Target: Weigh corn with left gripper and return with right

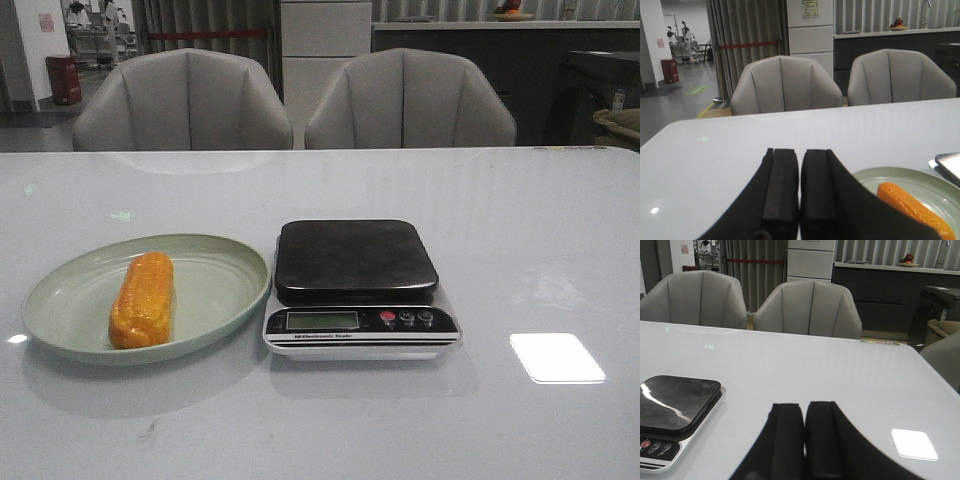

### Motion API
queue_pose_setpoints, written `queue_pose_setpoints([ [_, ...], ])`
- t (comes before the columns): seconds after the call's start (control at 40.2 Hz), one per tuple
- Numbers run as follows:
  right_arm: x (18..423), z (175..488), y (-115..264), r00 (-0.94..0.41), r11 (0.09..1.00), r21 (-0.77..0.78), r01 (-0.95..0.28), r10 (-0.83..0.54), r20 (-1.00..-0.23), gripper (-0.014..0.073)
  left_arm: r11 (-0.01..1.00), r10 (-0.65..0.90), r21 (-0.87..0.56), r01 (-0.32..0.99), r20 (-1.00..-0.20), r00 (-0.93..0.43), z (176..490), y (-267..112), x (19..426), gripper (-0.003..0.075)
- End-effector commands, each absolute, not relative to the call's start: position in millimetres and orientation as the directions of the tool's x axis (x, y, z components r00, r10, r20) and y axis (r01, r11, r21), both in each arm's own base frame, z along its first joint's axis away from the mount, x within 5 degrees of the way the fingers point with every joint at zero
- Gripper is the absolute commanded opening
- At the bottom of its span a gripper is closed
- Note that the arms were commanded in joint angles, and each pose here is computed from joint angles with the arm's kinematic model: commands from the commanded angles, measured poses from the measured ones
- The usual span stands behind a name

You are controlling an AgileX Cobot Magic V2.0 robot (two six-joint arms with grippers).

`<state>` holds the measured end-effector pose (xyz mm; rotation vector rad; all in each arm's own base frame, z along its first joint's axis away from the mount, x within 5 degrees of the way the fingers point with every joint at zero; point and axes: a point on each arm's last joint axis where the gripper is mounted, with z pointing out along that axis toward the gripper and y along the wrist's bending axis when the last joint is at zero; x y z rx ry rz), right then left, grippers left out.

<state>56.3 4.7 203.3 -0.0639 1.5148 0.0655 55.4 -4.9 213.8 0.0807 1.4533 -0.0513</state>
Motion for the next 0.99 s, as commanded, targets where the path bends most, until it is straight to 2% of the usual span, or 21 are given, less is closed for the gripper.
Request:
queue_pose_setpoints([
  [0.0,54,210,4,0.148,0.997,-0.017,-0.077,-0.006,-0.989,0.0166,0.995,-0.027,0.003,0.101,-0.955,0.296,231,-6,50,0.013],
  [0.099,54,210,4,0.148,0.997,-0.017,-0.077,-0.006,-0.989,0.0166,0.992,-0.089,-0.054,0.113,-0.941,0.327,242,-5,47,0.013],
  [0.249,54,210,4,0.148,0.997,-0.017,-0.077,-0.006,-0.989,0.0166,0.992,-0.092,-0.054,0.113,-0.927,0.364,273,-4,39,0.013],
  [0.472,54,210,4,0.148,0.997,-0.017,-0.077,-0.006,-0.989,0.0166,0.992,-0.099,-0.076,0.104,-0.966,0.238,310,-3,31,0.013],
  [0.87,54,210,4,0.148,0.997,-0.017,-0.077,-0.006,-0.989,0.0166,0.991,-0.105,-0.09,0.102,-0.982,0.159,309,-3,34,0.0131],
  [0.969,54,210,4,0.148,0.997,-0.017,-0.077,-0.006,-0.989,0.0166,0.991,-0.103,-0.09,0.099,-0.986,0.128,307,-3,36,0.016],
])
